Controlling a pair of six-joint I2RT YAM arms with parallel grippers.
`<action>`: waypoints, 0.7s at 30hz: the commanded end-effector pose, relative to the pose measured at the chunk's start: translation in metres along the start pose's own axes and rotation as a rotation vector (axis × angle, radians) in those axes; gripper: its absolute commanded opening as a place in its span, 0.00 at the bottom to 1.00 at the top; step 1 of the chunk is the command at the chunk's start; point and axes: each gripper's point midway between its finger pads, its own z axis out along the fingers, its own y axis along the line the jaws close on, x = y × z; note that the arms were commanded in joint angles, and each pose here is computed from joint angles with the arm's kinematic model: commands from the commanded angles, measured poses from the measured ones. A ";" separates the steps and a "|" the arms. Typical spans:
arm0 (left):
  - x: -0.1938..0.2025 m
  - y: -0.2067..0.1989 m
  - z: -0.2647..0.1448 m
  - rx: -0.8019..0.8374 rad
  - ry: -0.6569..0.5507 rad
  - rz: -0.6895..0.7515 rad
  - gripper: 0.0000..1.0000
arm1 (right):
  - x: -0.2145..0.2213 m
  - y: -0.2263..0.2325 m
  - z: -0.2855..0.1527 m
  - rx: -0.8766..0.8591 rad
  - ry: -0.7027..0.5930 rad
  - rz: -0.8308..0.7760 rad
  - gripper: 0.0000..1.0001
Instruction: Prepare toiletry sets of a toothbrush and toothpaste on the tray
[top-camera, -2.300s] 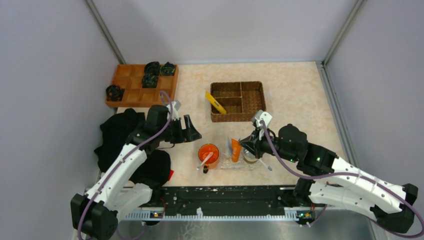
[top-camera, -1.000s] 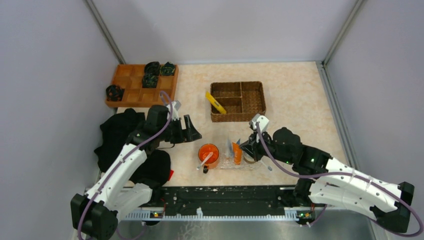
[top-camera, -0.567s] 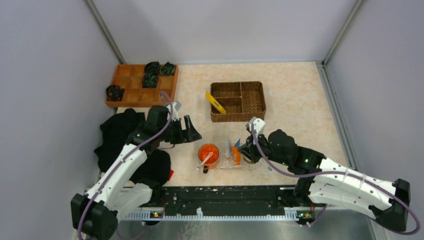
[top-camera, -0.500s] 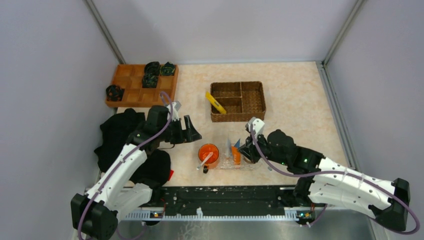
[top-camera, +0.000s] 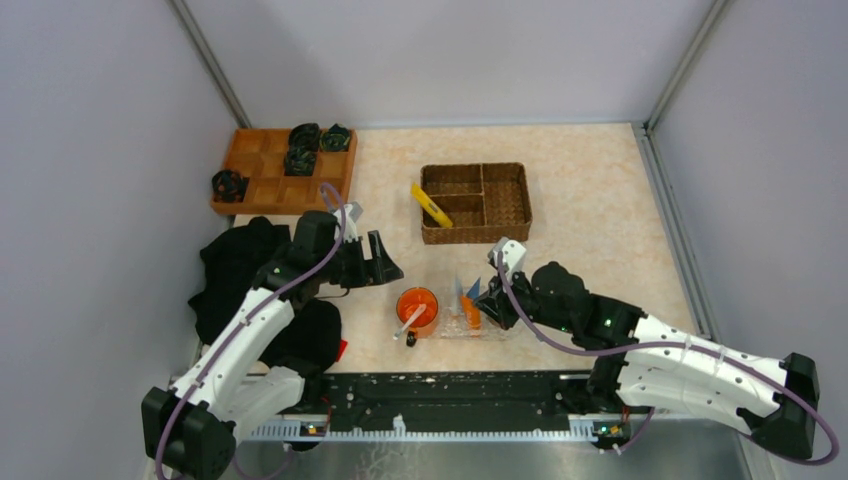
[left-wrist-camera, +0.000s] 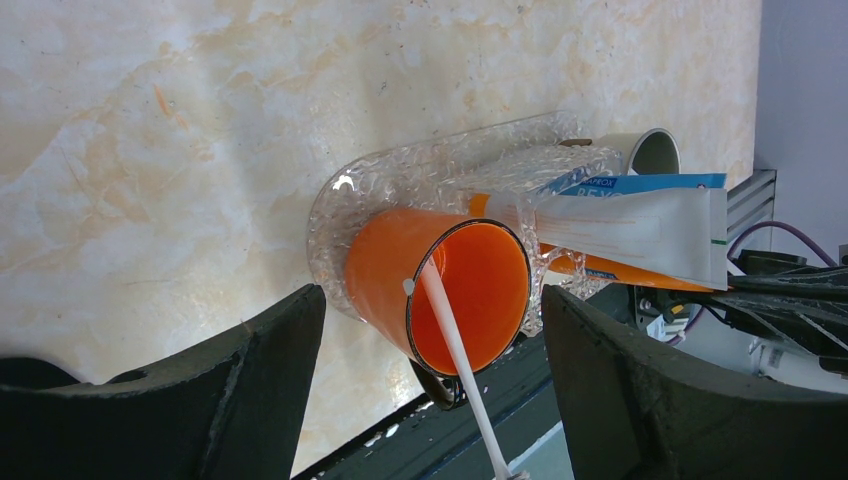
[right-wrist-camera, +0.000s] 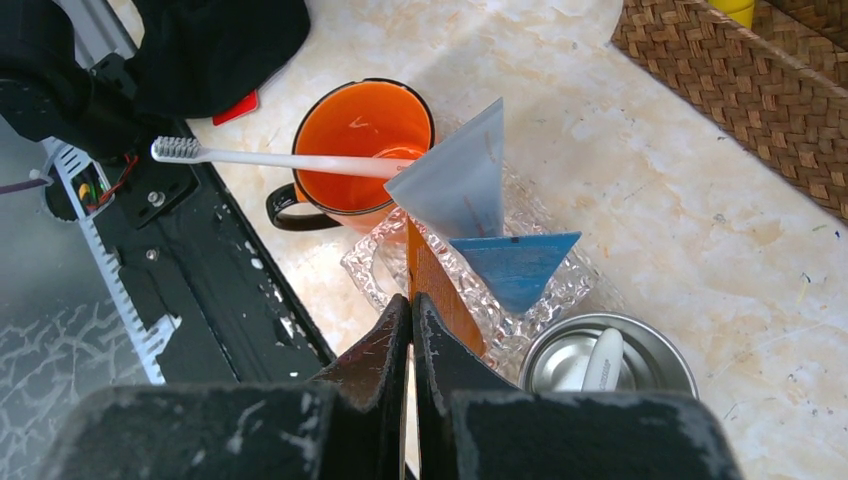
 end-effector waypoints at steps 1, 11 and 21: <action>0.001 -0.002 -0.003 0.012 0.001 0.005 0.85 | -0.012 0.009 0.002 -0.031 -0.053 0.011 0.02; 0.003 -0.001 -0.003 0.015 0.002 0.001 0.85 | -0.009 0.010 -0.001 -0.032 -0.046 0.015 0.10; -0.028 -0.015 -0.001 0.025 -0.040 0.025 0.87 | -0.042 0.013 -0.027 -0.026 -0.117 0.027 0.15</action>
